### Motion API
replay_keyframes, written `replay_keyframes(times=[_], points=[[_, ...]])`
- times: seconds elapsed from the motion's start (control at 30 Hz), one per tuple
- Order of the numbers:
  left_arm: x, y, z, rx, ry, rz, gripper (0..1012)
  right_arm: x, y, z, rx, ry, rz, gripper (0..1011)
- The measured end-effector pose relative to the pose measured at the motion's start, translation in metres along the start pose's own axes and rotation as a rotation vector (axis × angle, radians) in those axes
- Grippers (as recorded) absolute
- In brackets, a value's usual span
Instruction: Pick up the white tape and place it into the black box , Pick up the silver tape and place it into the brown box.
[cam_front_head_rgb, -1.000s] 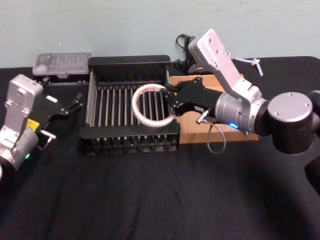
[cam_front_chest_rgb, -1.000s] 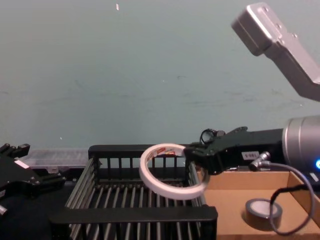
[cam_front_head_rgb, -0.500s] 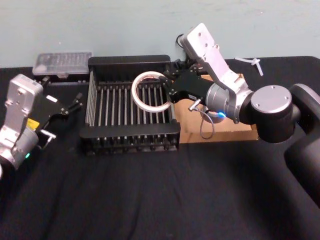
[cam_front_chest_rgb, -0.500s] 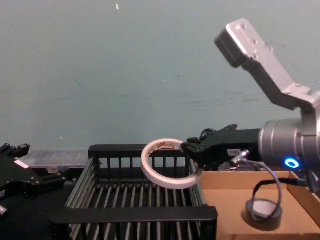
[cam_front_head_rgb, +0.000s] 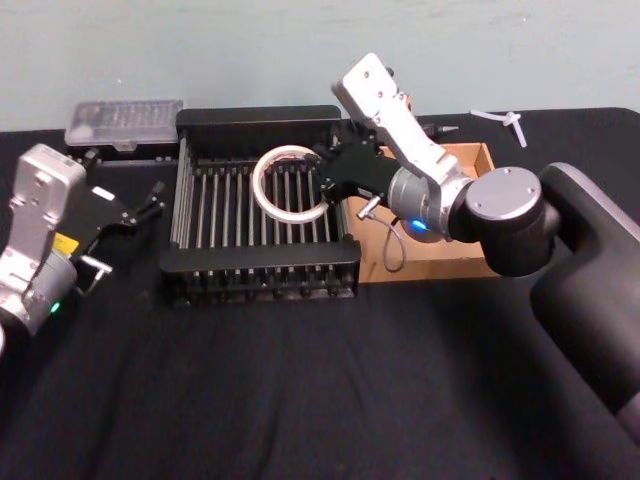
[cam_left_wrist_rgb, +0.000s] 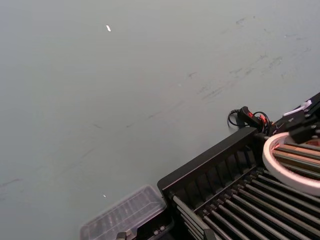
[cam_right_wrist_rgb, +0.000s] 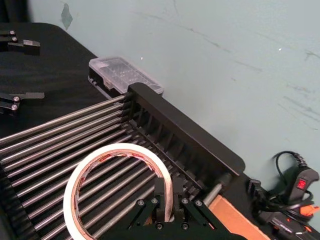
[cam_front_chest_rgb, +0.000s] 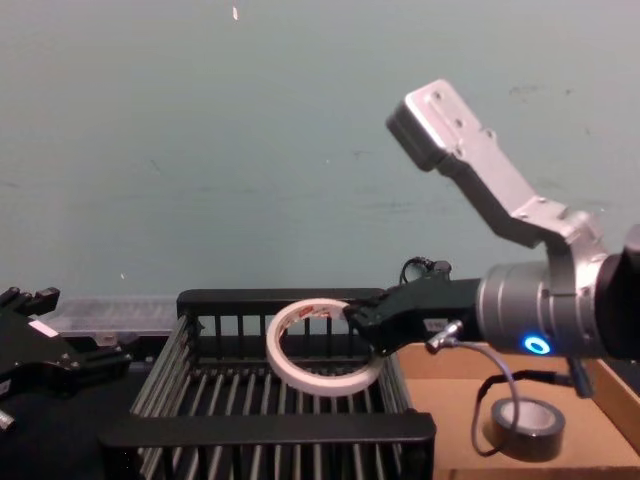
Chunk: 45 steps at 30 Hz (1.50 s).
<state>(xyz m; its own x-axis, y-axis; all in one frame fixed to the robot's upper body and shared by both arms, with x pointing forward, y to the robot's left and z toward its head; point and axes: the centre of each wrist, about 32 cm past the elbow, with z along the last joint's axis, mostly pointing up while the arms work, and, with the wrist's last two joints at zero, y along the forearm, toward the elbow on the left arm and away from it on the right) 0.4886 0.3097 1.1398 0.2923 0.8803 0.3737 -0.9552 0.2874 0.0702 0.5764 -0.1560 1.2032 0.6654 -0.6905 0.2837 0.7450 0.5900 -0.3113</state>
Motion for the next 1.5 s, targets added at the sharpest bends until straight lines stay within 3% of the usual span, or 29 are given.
replay_keyframes(times=[0.47, 1.0, 1.1, 1.5], points=[[0.0, 0.0, 0.0, 0.0, 0.0, 0.0, 1002, -0.0033, 0.018, -0.006, -0.032, 0.004, 0.019, 94], [0.0, 0.0, 0.0, 0.0, 0.0, 0.0, 1001, -0.0041, 0.021, -0.006, -0.04, 0.002, 0.021, 94], [0.0, 0.0, 0.0, 0.0, 0.0, 0.0, 1001, -0.0041, 0.021, -0.006, -0.039, 0.002, 0.021, 133], [0.0, 0.0, 0.0, 0.0, 0.0, 0.0, 1002, -0.0038, 0.021, -0.007, -0.04, 0.004, 0.021, 494]])
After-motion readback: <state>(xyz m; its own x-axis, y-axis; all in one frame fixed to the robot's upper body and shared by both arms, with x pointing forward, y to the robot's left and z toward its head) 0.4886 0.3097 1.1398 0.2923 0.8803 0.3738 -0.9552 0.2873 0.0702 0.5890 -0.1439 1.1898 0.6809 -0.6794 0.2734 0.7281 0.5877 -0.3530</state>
